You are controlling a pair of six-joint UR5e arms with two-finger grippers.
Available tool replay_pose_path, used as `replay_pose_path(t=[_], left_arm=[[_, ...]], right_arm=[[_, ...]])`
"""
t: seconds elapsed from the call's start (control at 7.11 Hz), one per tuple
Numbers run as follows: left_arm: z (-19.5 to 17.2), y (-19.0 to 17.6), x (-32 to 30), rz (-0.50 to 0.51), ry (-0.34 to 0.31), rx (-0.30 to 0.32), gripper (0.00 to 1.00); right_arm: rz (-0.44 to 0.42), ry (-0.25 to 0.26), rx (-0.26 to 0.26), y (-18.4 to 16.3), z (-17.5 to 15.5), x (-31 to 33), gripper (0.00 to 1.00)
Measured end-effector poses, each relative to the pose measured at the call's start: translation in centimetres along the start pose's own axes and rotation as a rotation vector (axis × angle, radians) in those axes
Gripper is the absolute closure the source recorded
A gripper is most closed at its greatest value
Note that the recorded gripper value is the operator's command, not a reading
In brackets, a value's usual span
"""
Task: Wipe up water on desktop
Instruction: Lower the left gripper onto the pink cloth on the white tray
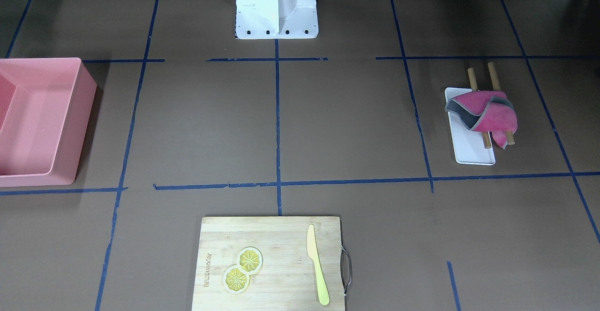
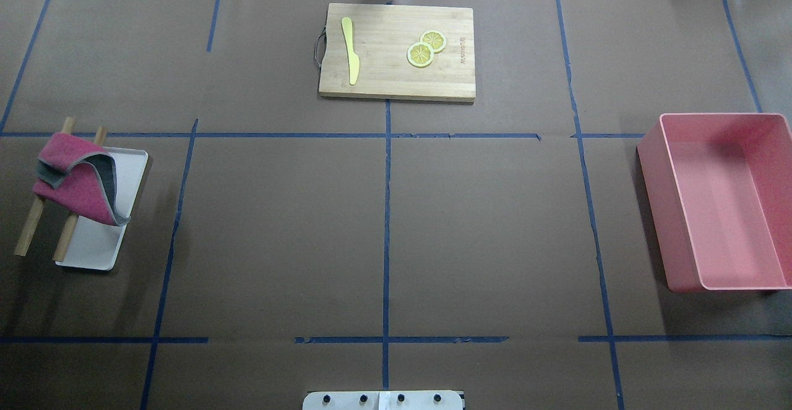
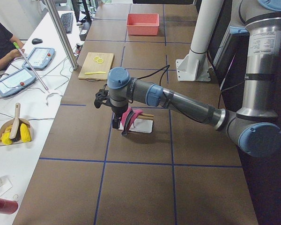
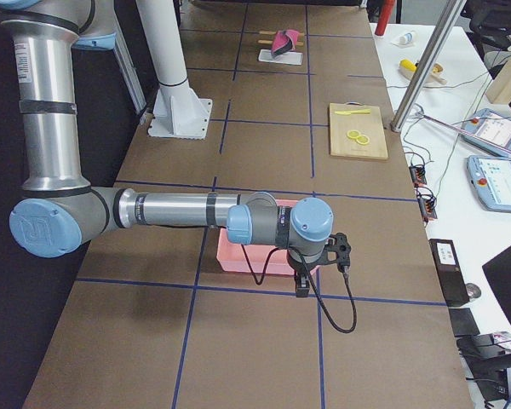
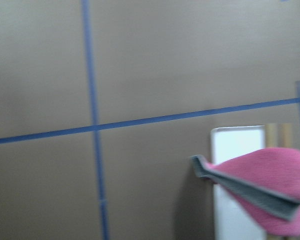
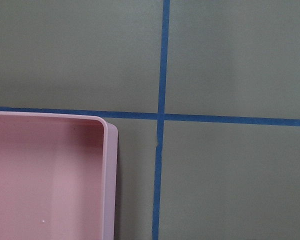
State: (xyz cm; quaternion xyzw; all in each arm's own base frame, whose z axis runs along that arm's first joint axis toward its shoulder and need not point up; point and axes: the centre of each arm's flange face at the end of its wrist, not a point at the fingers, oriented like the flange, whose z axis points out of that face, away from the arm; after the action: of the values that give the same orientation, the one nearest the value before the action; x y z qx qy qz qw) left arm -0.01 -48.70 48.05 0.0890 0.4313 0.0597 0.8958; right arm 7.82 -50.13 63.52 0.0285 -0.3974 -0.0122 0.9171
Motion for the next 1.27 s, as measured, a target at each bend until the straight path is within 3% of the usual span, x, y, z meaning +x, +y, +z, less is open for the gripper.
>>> replay_pose_path(t=[0.28,0.7,1.27], left_arm=[[4.6,-1.5,4.2,-0.004,0.058,0.003,0.0],[11.3,-3.7,4.6,-0.052,0.109,0.007,0.04],[13.6,-4.7,6.8,-0.077,0.126,-0.021,0.08]], right_arm=[[-0.008,0.0,0.006,-0.1,-0.3,-0.4,0.0],[-0.044,0.003,0.025,-0.6,-1.2,-2.2,0.0],[-0.054,0.008,0.03,-0.6,-1.4,-2.7,0.0]])
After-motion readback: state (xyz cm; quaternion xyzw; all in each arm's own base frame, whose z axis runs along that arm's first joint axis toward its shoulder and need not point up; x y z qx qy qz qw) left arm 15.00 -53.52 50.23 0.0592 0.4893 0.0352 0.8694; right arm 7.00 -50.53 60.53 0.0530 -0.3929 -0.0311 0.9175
